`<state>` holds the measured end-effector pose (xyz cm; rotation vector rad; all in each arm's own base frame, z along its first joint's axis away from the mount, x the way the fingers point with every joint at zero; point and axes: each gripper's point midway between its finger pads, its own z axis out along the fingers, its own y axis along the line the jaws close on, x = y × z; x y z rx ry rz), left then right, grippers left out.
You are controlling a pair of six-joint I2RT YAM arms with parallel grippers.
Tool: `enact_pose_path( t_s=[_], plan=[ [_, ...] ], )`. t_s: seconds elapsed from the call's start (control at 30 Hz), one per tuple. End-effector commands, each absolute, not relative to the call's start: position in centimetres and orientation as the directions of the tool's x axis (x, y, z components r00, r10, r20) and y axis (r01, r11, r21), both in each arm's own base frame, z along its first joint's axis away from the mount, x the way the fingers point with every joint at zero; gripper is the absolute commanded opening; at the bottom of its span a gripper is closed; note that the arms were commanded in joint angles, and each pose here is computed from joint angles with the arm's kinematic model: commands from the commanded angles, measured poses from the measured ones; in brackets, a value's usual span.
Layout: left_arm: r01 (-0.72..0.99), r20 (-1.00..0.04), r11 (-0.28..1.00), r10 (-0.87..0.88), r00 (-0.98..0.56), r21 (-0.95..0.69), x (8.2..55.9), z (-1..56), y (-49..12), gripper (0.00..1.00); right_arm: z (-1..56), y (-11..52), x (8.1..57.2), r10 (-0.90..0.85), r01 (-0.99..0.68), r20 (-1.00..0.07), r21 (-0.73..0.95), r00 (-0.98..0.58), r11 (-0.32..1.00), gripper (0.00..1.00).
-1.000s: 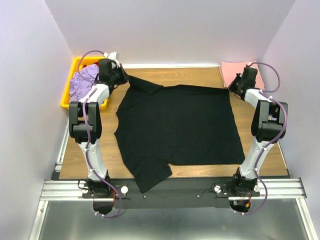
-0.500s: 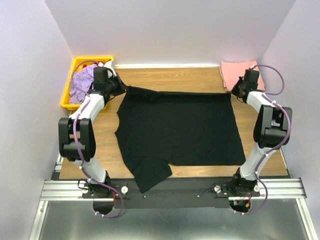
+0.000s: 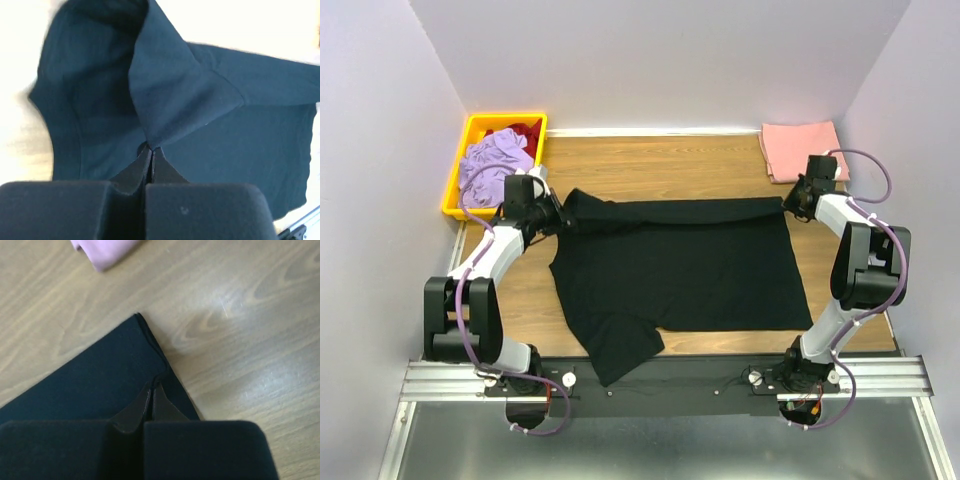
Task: Fold and stack the t-shirts
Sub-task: Fold the tshirt
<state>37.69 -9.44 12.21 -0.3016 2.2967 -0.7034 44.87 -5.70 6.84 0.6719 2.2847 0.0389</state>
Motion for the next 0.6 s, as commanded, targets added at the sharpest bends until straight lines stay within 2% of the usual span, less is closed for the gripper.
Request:
enact_pose_path(
  t_s=[0.0, 0.23, 0.57],
  plan=[
    [-0.014, -0.534, 0.8, -0.414, -0.737, -0.599, 35.8, 12.1, -10.0, 0.0, 5.4, -6.5, 42.5, 0.512, 0.523, -0.614, 0.183, -0.601, 0.833, 0.01],
    [-0.038, -0.456, 0.768, -0.418, -0.786, -0.639, 33.6, 9.2, -10.9, 0.0, 2.0, -6.9, 41.1, 0.521, 0.559, -0.563, 0.123, -0.641, 0.82, 0.01],
    [-0.035, -0.442, 0.755, -0.42, -0.793, -0.655, 31.9, 9.7, -11.4, 0.0, 0.7, -6.9, 41.0, 0.521, 0.561, -0.539, 0.106, -0.662, 0.821, 0.01]
  ],
)
